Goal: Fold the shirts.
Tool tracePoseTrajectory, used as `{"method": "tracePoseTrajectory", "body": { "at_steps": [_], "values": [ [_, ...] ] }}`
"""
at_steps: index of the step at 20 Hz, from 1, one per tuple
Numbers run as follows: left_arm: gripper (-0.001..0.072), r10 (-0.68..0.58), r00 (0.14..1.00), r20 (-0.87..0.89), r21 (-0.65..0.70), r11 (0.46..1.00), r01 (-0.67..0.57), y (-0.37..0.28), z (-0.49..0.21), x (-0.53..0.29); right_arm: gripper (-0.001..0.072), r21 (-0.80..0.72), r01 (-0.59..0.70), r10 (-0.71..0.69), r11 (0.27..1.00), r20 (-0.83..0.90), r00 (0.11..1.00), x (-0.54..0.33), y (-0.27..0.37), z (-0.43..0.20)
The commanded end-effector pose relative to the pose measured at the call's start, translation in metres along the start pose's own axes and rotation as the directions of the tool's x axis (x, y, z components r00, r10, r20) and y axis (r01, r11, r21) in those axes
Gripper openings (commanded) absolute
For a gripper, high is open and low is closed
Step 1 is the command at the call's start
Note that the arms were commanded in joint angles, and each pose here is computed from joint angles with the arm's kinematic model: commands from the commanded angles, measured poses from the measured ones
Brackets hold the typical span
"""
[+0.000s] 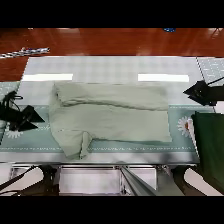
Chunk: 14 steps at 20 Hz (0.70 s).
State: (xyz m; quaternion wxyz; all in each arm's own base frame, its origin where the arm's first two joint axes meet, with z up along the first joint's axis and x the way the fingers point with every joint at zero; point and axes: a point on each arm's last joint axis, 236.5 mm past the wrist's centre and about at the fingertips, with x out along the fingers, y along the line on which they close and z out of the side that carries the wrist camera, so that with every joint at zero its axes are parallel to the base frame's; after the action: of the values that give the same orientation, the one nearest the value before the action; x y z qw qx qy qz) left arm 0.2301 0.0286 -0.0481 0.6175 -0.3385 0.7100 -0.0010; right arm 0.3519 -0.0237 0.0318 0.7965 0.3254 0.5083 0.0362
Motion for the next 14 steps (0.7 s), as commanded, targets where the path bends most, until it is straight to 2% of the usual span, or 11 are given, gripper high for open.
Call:
{"method": "tracePoseTrajectory", "body": {
  "at_steps": [1, 4, 8, 10, 14],
  "values": [
    [0.0507, -0.137, 0.991, 0.005, -0.085, 0.987, 0.137, 0.002, -0.041, 0.032, 0.0406, 0.001, -0.124, 0.124, 0.992, 0.056, 0.991, 0.005, 0.018, -0.029],
    [0.0507, -0.077, 0.995, -0.057, -0.086, 0.994, 0.072, 0.018, -0.060, 0.049, 0.0406, -0.001, -0.124, 0.124, 0.992, 0.029, 0.992, 0.010, 0.014, -0.047],
    [0.0507, -0.054, 0.998, -0.033, -0.097, 0.994, 0.050, 0.018, -0.058, 0.068, 0.0406, 0.016, -0.121, 0.121, 0.992, 0.010, 0.993, 0.016, 0.008, -0.057],
    [0.0507, -0.029, 0.999, -0.038, -0.060, 0.998, 0.026, 0.016, -0.060, 0.080, 0.0406, 0.020, -0.126, 0.125, 0.992, 0.013, 0.992, 0.016, 0.009, -0.056],
    [0.0506, -0.073, 0.997, 0.015, 0.000, 0.997, 0.073, -0.015, -0.047, 0.091, 0.0406, 0.045, -0.174, 0.173, 0.984, 0.031, 0.984, 0.014, 0.021, -0.052]
  ]
}}
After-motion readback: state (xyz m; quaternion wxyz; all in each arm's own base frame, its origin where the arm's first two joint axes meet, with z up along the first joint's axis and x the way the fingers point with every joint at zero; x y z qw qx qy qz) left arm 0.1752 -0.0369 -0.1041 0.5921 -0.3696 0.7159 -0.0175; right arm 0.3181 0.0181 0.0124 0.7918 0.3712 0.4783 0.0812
